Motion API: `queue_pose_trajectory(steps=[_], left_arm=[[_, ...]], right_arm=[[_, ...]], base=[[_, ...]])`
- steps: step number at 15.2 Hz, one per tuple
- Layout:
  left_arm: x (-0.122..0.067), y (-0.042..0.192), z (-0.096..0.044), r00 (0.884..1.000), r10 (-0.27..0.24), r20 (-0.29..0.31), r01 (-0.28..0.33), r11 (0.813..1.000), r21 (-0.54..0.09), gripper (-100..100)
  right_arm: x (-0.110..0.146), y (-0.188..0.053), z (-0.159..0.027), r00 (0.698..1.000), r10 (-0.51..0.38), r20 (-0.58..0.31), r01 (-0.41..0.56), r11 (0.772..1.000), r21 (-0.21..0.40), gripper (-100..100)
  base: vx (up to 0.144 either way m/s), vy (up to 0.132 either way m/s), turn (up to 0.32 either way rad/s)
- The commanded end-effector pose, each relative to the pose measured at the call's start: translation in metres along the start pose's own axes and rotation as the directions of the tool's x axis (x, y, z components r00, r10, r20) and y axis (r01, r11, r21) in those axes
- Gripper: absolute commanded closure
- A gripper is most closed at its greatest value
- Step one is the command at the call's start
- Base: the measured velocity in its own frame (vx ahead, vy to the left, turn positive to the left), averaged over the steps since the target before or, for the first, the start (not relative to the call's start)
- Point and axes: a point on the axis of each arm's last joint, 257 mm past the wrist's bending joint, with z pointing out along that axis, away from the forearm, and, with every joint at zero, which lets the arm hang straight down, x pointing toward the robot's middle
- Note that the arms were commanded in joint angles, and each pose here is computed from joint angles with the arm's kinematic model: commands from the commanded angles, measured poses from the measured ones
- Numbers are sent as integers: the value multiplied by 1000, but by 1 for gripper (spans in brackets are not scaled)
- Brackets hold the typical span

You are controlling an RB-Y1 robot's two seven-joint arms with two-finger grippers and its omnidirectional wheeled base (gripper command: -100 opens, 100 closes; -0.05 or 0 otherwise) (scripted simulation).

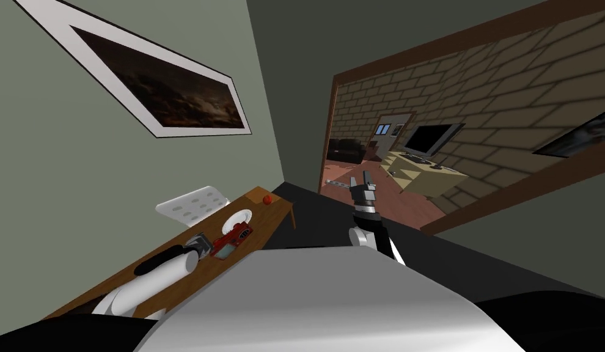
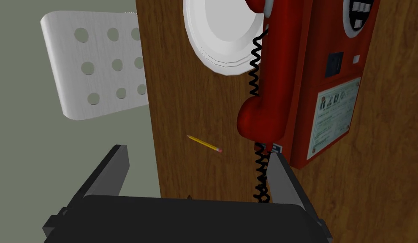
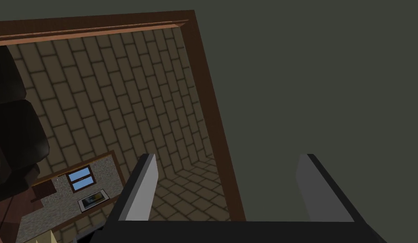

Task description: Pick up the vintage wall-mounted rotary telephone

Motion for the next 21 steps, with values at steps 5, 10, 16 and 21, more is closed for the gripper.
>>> queue_pose_trajectory(steps=[5, 10, 16, 21], left_arm=[[-30, 28, 0, 997, -44, 68, 52, 992, -119, -100], [-52, 50, -4, 989, -78, 123, 102, 974, -204, -100], [-77, 76, -13, 975, -117, 189, 171, 939, -299, -100], [-92, 95, -21, 962, -140, 236, 221, 905, -363, -100]], right_arm=[[0, 0, 0, 1000, 0, 0, 0, 1000, 0, 0], [0, 0, 0, 1000, 0, 0, 0, 1000, 0, 0], [0, 0, 0, 1000, 0, 0, 0, 1000, 0, 0], [0, 0, 0, 1000, 0, 0, 0, 1000, 0, 0]], base=[[26, 3, -127], [30, 11, -128], [27, 17, -104], [31, 24, -109]])
